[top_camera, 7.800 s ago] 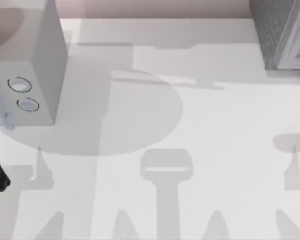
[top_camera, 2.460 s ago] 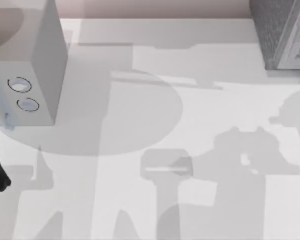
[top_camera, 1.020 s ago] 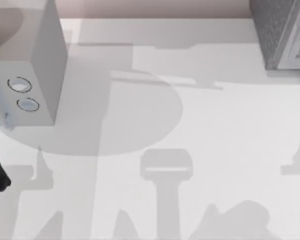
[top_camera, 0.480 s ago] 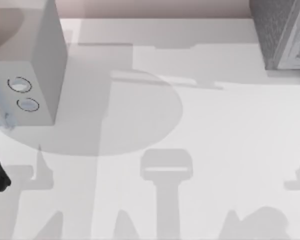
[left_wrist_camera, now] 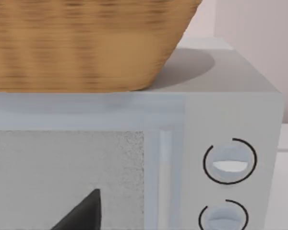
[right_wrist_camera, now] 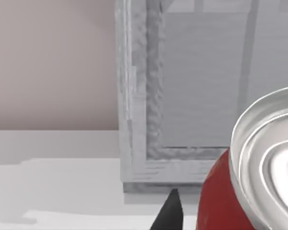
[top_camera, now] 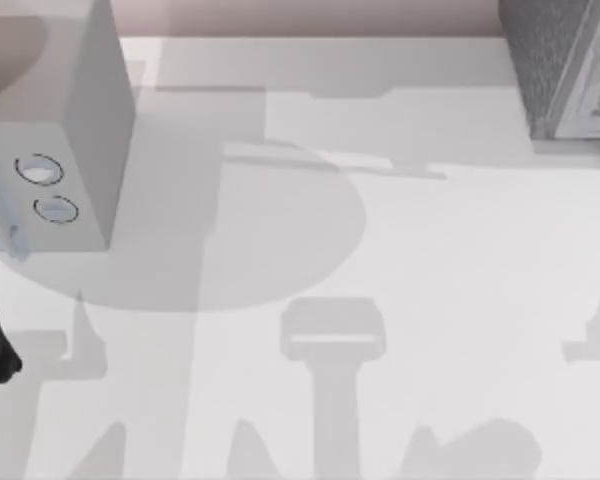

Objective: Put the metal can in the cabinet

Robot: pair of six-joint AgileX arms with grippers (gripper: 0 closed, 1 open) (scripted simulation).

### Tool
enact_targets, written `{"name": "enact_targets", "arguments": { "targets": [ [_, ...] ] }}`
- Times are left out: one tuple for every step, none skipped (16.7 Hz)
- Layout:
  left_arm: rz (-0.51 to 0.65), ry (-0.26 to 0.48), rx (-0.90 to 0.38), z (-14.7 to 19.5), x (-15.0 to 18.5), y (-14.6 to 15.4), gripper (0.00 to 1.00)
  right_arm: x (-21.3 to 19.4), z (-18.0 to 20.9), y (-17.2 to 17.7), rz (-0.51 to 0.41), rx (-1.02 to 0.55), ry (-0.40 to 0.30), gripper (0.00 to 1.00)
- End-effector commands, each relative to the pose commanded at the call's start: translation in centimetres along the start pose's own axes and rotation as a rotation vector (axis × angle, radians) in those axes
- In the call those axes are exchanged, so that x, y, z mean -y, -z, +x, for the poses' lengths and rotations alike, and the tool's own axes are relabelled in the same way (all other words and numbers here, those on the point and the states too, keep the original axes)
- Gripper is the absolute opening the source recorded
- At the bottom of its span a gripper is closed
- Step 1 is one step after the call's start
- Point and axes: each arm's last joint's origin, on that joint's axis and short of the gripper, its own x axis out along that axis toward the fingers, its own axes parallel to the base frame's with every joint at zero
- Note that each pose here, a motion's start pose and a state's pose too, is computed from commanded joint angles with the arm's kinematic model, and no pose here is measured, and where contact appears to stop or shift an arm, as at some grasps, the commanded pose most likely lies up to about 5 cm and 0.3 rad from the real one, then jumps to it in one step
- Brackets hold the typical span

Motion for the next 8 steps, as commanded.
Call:
{"name": "enact_targets", "arguments": {
  "targets": [
    [0.0, 0.0, 0.0, 0.0, 0.0, 0.0, 1.0, -0.1, 0.1, -1.6, 0.0, -0.005, 0.0, 0.0],
    [0.0, 0.0, 0.0, 0.0, 0.0, 0.0, 1.0, -0.2, 0.3, -3.4, -0.001, -0.009, 0.001, 0.0],
    [0.0, 0.0, 0.0, 0.0, 0.0, 0.0, 1.0, -0.3, 0.6, -5.4, -0.001, -0.011, 0.001, 0.0],
    [0.0, 0.0, 0.0, 0.0, 0.0, 0.0, 1.0, -0.4, 1.0, -7.6, -0.002, -0.012, 0.002, 0.0],
    [0.0, 0.0, 0.0, 0.0, 0.0, 0.0, 1.0, -0.6, 1.5, -9.8, -0.002, -0.011, 0.002, 0.0],
    [0.0, 0.0, 0.0, 0.0, 0.0, 0.0, 1.0, -0.7, 2.1, -12.1, -0.003, -0.008, 0.002, 0.0],
    [0.0, 0.0, 0.0, 0.0, 0.0, 0.0, 1.0, -0.9, 2.8, -14.4, -0.003, -0.005, 0.002, 0.0],
    [0.0, 0.0, 0.0, 0.0, 0.0, 0.0, 1.0, -1.2, 3.6, -16.7, -0.003, -0.001, 0.002, 0.0]
  ]
}}
